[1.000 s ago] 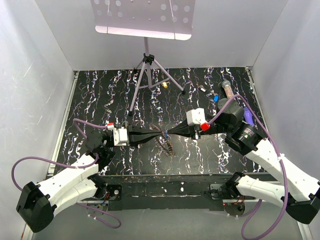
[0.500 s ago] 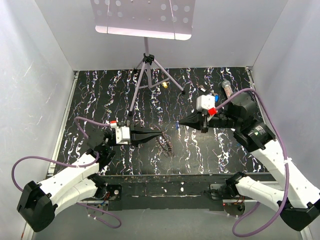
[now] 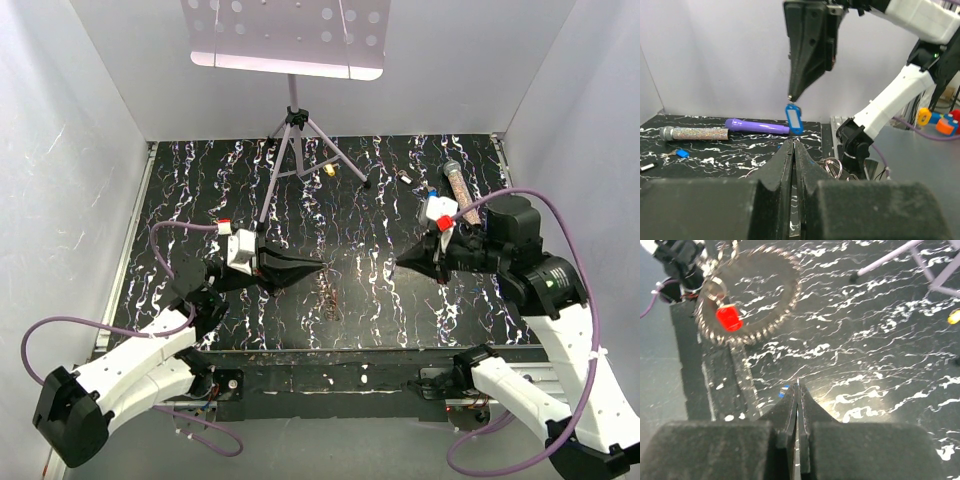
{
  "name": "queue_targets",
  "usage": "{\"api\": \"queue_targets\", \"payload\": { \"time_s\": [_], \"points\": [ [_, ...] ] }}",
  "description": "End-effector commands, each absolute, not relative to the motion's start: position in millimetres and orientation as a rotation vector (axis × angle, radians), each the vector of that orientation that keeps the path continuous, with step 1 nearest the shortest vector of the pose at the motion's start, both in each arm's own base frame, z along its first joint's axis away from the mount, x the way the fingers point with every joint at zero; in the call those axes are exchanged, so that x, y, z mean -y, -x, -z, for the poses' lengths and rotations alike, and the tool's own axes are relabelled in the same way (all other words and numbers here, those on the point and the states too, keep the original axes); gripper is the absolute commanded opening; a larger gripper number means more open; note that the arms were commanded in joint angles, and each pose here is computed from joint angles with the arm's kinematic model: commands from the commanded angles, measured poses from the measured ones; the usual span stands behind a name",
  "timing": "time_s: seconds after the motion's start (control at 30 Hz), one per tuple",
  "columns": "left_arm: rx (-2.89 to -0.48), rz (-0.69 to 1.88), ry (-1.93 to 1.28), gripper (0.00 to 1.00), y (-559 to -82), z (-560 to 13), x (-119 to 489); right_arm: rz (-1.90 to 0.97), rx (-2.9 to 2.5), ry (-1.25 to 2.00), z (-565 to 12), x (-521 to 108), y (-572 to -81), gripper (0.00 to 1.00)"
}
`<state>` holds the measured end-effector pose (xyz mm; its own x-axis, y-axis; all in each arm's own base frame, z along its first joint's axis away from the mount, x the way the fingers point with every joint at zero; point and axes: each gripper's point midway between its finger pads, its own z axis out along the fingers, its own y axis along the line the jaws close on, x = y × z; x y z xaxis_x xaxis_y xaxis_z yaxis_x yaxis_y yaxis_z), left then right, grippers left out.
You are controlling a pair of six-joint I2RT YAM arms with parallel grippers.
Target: Put the keys on the keyring
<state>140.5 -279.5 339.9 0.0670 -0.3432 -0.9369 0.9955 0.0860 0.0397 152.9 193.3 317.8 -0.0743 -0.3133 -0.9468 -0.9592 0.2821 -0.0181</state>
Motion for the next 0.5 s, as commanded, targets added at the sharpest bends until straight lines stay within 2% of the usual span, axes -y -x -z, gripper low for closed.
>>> {"api": "queue_targets", "payload": {
  "time_s": [0.0,0.2,0.47],
  "points": [
    [-0.974,1.334,-0.765,0.00,-142,-364,270,-0.902,-1.646,1.295,-305,-186,-127,0.01],
    [-1.007,1.381,-0.691,0.00,-137,-356,262,-0.954,-1.839,1.312,-273,-174,-122,0.01],
    [-1.028,1.311,-0.733,0.00,-134,-347,257,-0.886,-2.133,1.225,-211,-147,-137,0.01]
  ]
}}
